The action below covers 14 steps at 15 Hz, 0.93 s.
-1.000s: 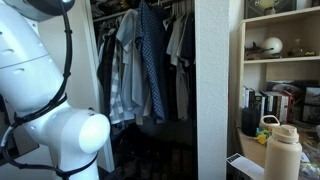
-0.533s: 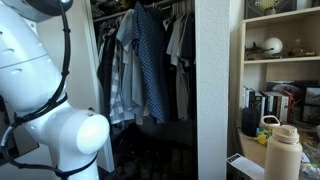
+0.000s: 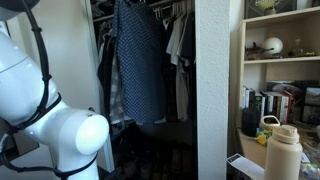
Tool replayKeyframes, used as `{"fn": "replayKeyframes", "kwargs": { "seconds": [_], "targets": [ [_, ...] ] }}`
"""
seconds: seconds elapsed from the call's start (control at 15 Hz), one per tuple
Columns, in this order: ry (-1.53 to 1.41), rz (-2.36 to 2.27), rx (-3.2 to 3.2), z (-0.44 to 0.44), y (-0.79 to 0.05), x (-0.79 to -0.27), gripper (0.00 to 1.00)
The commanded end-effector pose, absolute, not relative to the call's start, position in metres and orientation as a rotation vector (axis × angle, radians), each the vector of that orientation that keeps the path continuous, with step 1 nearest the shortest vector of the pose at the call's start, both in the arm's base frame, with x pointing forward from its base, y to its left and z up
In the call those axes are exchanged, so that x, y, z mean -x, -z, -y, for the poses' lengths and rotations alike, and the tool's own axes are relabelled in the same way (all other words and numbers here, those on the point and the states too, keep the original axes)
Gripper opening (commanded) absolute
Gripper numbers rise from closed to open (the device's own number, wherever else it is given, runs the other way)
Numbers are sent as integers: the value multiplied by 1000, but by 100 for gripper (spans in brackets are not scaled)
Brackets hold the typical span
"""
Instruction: Take out a shirt on the hang in the wardrobe and put it back in
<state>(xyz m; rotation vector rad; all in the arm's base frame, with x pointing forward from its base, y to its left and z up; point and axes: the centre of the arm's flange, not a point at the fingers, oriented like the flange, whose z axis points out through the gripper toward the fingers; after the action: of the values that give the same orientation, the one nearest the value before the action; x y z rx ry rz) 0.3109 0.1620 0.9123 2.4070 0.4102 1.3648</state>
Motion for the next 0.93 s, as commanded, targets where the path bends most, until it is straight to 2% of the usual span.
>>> {"fn": "replayKeyframes", "kwargs": {
  "seconds": [0.0, 0.4, 0.87],
  "targets": [
    [-1380, -345, -2362, -172, -897, -254, 1],
    [-1339, -264, -2333, -189, -886, -196, 1],
    [-1341, -207, -2266, -189, -880, -170, 1]
  ]
}}
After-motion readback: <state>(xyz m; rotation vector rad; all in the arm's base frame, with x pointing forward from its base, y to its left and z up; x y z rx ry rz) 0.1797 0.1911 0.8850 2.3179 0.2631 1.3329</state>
